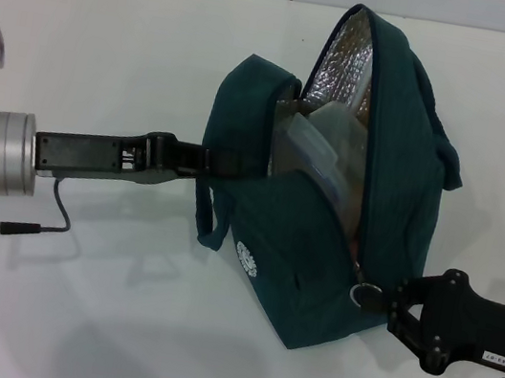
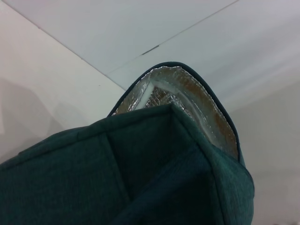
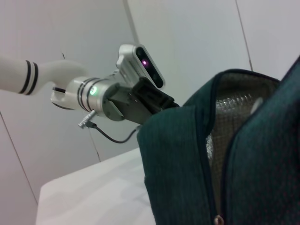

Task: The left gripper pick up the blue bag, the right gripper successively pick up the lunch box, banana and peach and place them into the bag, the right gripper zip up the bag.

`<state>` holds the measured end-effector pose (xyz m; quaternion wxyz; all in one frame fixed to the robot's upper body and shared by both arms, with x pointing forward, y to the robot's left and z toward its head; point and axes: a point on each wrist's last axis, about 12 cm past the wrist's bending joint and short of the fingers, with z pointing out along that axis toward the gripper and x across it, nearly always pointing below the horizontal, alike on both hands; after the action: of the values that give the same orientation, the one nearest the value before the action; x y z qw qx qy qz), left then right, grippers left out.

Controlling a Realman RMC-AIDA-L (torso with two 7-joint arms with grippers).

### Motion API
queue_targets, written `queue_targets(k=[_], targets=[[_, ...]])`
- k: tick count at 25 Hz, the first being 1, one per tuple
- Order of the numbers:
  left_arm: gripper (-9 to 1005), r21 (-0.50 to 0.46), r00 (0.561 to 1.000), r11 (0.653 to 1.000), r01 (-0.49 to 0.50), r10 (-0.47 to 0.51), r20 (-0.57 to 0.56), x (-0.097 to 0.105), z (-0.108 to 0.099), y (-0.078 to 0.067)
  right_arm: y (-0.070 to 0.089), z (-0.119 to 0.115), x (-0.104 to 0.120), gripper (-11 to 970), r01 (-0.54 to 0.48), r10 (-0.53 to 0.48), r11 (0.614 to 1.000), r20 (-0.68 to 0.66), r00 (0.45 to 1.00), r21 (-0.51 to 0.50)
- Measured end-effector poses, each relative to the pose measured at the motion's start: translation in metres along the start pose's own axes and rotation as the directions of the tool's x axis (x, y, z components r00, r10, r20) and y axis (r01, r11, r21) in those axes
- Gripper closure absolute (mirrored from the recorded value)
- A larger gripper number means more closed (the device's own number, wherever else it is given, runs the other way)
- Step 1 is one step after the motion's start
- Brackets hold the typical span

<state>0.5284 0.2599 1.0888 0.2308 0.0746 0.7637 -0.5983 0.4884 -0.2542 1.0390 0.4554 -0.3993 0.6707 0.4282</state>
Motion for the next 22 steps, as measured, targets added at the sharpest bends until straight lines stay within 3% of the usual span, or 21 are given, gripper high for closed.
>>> queue_targets(k=[11,18,22], targets=[[951,0.000,1.000,1.000,0.001,-0.001,0.000,0.000,0.000,0.000,0.005,-0.014,0.001,953,0.018,-0.018,1.000,0.008,1.000,0.001],[951,-0.001,1.000,1.000,0.001,-0.001,0.001,0.000,0.000,0.000,0.012,-0.037,-0.015,953,0.071,-0.071,0.997,0.155,0.985,0.002],[951,-0.001,1.000,1.000,0.001,-0.001,0.001,0.000,0.000,0.000,0.010,-0.038,-0.021,952,0.085,-0.082,0.996,0.181,0.980,-0.005]])
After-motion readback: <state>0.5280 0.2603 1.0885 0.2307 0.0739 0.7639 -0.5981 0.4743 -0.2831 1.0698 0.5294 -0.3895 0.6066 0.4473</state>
